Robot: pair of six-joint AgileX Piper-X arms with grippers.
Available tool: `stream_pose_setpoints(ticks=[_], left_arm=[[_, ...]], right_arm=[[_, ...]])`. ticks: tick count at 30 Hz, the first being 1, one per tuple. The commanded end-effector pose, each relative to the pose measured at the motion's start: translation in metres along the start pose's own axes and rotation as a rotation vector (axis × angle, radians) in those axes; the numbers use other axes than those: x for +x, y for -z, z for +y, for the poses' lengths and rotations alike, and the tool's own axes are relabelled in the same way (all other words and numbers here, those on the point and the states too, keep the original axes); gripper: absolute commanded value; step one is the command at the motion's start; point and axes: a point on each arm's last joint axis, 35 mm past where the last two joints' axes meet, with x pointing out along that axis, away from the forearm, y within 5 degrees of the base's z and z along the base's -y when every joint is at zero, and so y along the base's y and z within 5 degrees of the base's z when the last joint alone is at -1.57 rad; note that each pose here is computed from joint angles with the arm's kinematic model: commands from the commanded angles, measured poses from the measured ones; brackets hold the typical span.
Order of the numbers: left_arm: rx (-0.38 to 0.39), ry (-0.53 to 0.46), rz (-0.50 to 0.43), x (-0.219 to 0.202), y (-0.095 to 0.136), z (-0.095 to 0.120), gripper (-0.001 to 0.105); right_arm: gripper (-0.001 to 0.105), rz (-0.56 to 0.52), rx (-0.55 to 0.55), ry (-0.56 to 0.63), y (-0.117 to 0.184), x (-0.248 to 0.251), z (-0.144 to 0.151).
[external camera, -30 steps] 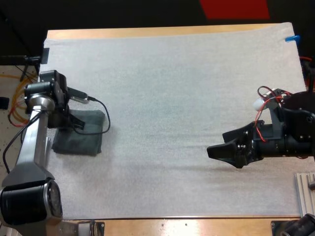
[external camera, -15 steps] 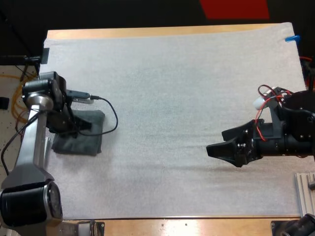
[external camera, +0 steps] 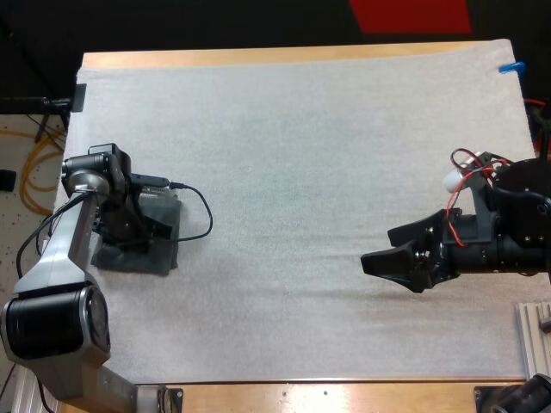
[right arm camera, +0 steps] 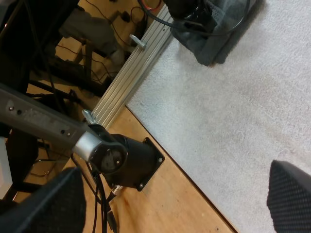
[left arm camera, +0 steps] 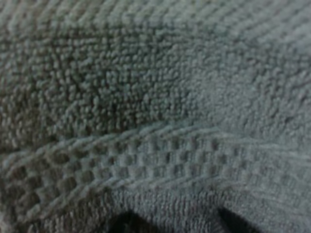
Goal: Pick towel from pile fold and stack
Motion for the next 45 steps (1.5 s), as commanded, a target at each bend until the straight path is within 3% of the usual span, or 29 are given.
stream_pose_setpoints(ticks=[1,7,14,18,24,28,32,35,39,43,45], left_arm=[[-0.005,0.005,-0.003,-0.001,0.000,0.000,0.035],[-0.019,0.035,-0.093,-0.024,-0.017,0.002,0.035],[-0.081,0.275,-0.298,-0.042,-0.043,-0.003,0.035],[-0.124,0.344,-0.274,-0.028,-0.050,-0.006,0.035],[-0.134,0.342,-0.182,-0.008,-0.051,-0.007,0.035],[-0.130,0.341,-0.218,-0.024,-0.053,-0.006,0.035],[-0.118,0.338,-0.338,-0.064,-0.055,-0.003,0.035],[-0.101,0.333,-0.438,-0.101,-0.048,0.000,0.035],[-0.082,0.336,-0.551,-0.149,-0.021,0.001,0.035],[-0.050,0.401,-0.586,-0.181,0.013,-0.002,0.035],[0.001,0.441,-0.596,-0.197,0.035,-0.004,0.035]], right_arm=[[0.074,-0.009,-0.014,-0.001,0.000,-0.001,-0.001],[0.074,-0.005,-0.007,0.006,-0.001,0.000,-0.002],[0.074,-0.005,-0.005,0.022,-0.001,0.000,-0.002],[0.074,-0.005,-0.003,0.022,-0.001,0.000,-0.002],[0.074,-0.005,-0.003,0.038,-0.001,0.000,-0.003],[0.074,-0.005,-0.003,0.038,-0.001,0.000,-0.003],[0.074,-0.005,-0.003,0.038,-0.001,0.000,-0.003],[0.074,-0.005,-0.003,0.038,-0.001,0.000,-0.003],[0.074,-0.005,-0.006,0.038,-0.001,0.000,-0.003],[0.074,-0.005,-0.024,0.038,-0.001,0.000,-0.003],[0.074,-0.005,-0.054,0.038,-0.001,0.000,-0.003]])
